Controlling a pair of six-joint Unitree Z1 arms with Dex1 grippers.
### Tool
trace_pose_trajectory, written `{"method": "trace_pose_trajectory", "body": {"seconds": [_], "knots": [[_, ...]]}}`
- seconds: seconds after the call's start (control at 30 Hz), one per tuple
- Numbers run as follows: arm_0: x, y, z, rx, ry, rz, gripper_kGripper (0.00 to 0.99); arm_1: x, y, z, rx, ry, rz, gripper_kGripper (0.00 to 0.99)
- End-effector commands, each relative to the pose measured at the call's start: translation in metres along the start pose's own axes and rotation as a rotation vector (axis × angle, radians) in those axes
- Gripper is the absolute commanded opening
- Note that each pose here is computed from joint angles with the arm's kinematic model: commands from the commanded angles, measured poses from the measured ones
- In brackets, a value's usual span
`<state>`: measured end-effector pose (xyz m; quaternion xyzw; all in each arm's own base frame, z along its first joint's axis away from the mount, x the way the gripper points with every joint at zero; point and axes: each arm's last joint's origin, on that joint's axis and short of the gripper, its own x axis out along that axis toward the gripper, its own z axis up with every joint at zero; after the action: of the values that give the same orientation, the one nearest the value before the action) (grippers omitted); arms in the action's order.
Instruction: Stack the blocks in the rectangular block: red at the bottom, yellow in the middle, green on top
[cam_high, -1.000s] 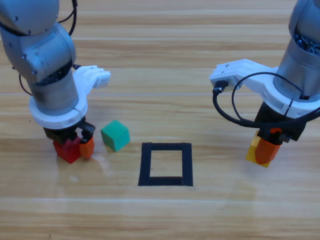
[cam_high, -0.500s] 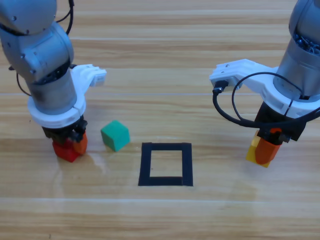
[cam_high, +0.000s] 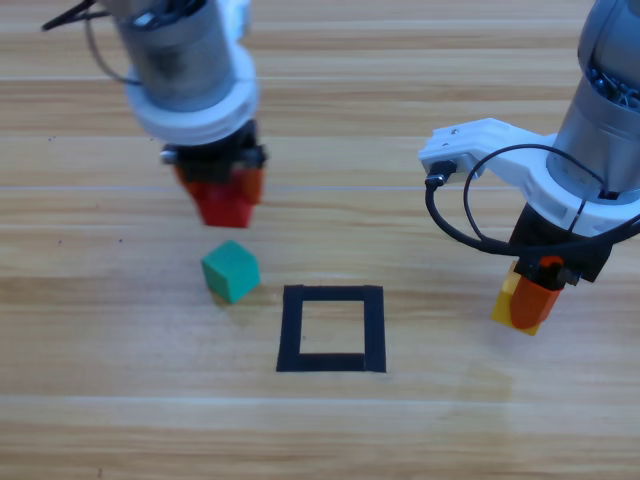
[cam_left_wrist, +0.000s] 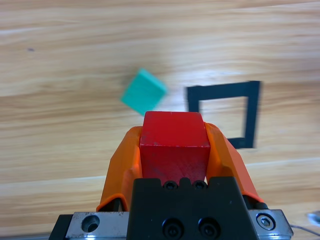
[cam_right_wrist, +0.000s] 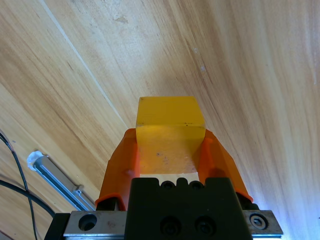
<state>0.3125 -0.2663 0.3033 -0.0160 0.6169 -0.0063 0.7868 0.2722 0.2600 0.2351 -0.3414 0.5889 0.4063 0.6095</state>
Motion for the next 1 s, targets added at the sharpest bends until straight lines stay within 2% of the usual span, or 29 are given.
{"method": "trace_pose_trajectory", "body": {"seconds": [0.03,0.17,0.37,1.0], "knots": [[0.024,-0.054,-0.036,0.052,0.046,0.028,0.0,-0.013,-0.003,-0.014,0.039,-0.018,0.011,0.0],[0.033,-0.069,-0.05,0.044,0.055,0.047,0.0,-0.014,-0.004,-0.014,0.048,-0.019,0.009,0.0],[0.059,-0.084,-0.058,0.03,0.085,0.072,0.0,-0.014,-0.007,-0.015,0.065,-0.02,0.007,0.0],[0.116,-0.116,-0.05,-0.054,0.156,0.069,0.0,-0.01,-0.025,-0.022,0.138,0.001,-0.014,0.0]]}}
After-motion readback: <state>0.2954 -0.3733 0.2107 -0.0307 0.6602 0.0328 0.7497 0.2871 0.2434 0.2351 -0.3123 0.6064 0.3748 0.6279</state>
